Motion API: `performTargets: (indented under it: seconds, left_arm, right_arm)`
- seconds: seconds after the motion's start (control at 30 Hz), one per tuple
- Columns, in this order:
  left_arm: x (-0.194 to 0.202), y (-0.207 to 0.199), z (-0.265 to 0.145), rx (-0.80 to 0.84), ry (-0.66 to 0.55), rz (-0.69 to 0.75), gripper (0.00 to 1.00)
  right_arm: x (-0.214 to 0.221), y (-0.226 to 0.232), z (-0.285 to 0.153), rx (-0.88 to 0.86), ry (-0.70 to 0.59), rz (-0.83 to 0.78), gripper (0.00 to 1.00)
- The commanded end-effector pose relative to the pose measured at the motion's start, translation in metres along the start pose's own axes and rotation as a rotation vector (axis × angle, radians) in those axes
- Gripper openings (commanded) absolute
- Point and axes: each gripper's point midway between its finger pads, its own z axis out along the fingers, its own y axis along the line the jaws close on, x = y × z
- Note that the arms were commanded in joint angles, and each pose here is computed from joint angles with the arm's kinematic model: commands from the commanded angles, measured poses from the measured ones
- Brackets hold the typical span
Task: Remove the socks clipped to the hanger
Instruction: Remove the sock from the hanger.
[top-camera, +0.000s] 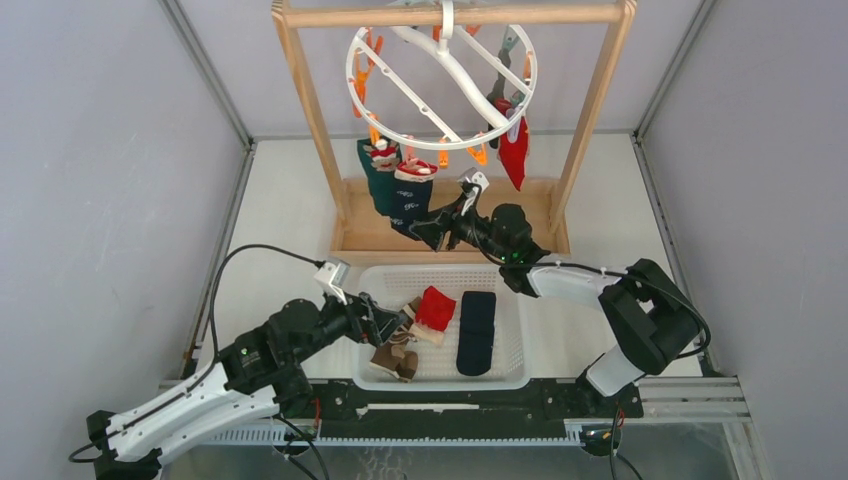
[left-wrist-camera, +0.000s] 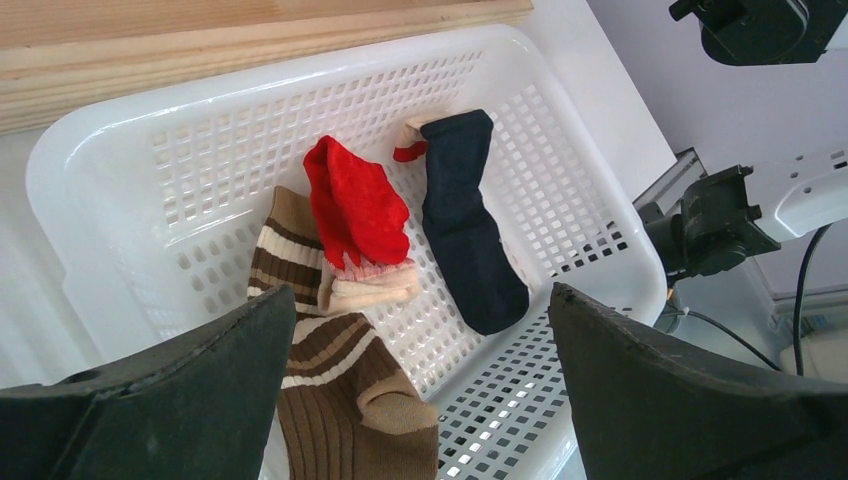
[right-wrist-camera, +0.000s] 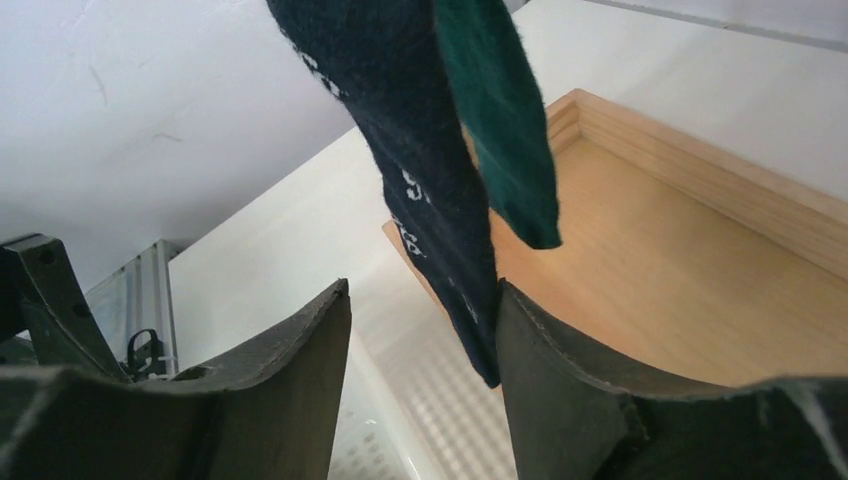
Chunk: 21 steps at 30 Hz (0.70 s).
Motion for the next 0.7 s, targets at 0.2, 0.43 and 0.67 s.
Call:
performTargets:
  seconds: [0.2,0.43,0.67]
  left_arm:
    - [-0.026,-0.013,-0.010,0.030,-0.068,0.007,1.00]
    - [-0.028,-0.012,-0.012,0.025,-0.074,0.009,1.00]
    - [-0.039,-0.010,-0.019,0.002,-0.106,0.022,1.00]
  right_arm:
    - [-0.027,0.021,0.012,-0.102,-0.038,0.017,0.30]
    - [-0.023,0.026,0.006,-0.123,0.005,0.044,0.03]
    - [-0.025,0.035,-0.015,-0.126,0.014,0.033,0.01]
